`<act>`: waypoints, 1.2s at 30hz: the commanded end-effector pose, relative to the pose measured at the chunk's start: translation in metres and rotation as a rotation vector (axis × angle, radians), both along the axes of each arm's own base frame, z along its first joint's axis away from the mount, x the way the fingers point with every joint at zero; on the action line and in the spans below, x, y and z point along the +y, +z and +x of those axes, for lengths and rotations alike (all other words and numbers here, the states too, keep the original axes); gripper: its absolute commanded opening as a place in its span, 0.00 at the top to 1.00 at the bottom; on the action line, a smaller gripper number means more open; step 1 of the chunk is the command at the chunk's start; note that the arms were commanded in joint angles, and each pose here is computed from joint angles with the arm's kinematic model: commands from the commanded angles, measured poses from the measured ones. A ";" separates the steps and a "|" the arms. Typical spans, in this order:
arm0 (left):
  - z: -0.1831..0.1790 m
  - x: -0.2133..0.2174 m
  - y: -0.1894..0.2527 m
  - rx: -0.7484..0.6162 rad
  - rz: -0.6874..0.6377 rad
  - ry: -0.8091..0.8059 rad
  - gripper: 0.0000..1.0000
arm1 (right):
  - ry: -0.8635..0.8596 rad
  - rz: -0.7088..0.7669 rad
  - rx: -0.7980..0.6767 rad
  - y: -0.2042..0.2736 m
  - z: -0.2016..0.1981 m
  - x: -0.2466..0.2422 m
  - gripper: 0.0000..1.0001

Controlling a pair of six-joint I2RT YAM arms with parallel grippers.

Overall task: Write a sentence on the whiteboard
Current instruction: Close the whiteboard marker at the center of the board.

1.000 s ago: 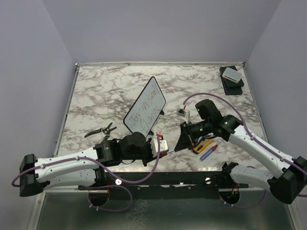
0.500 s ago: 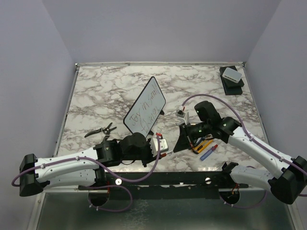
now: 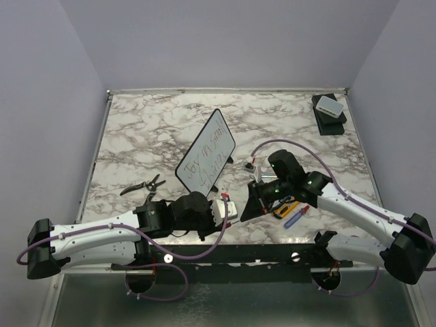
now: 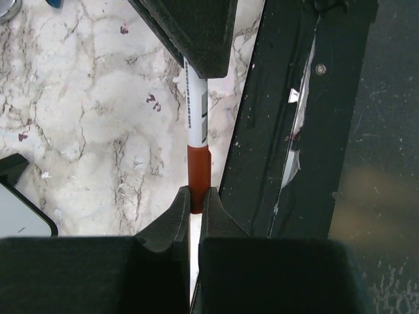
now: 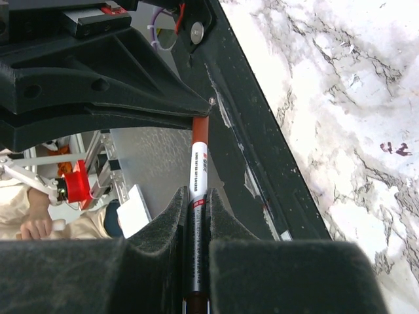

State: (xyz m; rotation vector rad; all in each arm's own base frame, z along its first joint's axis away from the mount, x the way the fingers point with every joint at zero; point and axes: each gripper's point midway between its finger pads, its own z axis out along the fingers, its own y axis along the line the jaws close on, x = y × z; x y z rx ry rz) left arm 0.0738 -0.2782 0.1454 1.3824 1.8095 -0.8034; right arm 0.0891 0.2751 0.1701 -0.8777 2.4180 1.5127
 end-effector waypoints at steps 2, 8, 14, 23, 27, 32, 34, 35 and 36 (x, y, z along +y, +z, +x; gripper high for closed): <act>0.035 -0.048 0.121 -0.187 -0.459 0.085 1.00 | 0.130 0.047 0.082 -0.003 -0.032 0.019 1.00; 0.037 -0.047 0.121 -0.190 -0.468 0.089 1.00 | 0.144 0.087 0.080 0.001 -0.036 0.028 0.99; 0.040 -0.041 0.103 -0.147 -0.395 0.125 1.00 | -0.031 -0.087 -0.076 -0.007 -0.003 0.016 0.99; 0.050 -0.006 0.076 -0.133 -0.255 0.254 0.34 | -0.396 -0.301 -0.218 -0.016 0.070 -0.033 0.99; 0.051 0.002 0.076 -0.117 -0.274 0.297 0.17 | -0.392 -0.270 -0.206 -0.028 0.075 -0.027 0.99; 0.061 0.005 0.074 -0.086 -0.273 0.362 0.13 | -0.261 -0.181 -0.130 -0.054 0.061 -0.004 1.00; 0.069 0.007 0.079 -0.083 -0.286 0.393 0.11 | -0.246 -0.185 -0.119 -0.064 0.062 -0.001 0.99; 0.075 0.009 0.082 -0.082 -0.300 0.417 0.10 | -0.245 -0.197 -0.115 -0.071 0.062 -0.001 0.99; 0.080 0.011 0.087 -0.079 -0.317 0.434 0.09 | -0.250 -0.211 -0.118 -0.076 0.065 -0.001 0.93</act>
